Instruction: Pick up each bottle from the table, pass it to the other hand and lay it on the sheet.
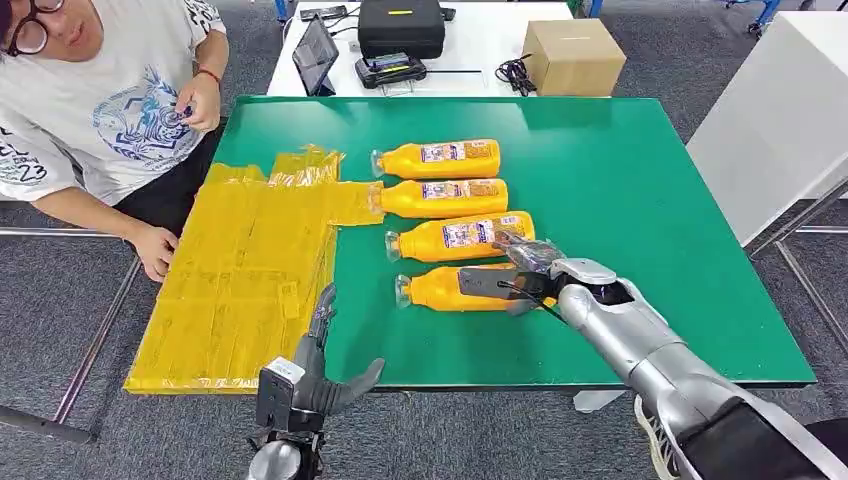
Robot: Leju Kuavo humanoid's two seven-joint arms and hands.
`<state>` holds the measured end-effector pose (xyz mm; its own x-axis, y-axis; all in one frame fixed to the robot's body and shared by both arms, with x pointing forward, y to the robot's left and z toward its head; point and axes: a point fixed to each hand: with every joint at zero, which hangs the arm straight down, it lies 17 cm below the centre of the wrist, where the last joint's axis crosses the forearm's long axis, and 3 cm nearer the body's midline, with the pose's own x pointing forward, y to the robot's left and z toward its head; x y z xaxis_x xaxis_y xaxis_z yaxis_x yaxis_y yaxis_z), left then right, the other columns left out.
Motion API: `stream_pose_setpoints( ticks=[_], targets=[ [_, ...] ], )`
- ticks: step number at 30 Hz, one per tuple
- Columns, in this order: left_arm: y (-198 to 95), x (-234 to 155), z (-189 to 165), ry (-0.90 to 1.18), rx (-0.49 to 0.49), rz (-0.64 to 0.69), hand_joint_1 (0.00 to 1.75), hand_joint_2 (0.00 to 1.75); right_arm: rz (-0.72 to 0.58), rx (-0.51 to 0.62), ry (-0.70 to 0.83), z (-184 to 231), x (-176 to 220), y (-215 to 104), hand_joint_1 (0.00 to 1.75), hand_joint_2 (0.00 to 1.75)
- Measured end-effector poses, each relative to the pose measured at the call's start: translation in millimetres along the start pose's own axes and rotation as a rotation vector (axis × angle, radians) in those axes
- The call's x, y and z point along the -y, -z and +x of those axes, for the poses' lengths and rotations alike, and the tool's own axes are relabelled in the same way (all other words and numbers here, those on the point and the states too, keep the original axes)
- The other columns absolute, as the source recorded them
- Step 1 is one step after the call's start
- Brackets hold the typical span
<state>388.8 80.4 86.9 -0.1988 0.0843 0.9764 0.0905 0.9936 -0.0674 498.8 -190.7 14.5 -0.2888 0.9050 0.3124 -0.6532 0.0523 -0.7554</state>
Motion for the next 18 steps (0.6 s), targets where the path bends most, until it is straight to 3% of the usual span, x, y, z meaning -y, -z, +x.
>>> stream_pose_setpoints(
  ticks=[18],
  targets=[
    [-1.7, 8.1, -2.1, -0.014, -0.010, -0.008, 0.00, 1.75, 0.092, 0.046, -0.007, 12.4, -25.1, -1.0, 0.00, 1.75]
  ],
)
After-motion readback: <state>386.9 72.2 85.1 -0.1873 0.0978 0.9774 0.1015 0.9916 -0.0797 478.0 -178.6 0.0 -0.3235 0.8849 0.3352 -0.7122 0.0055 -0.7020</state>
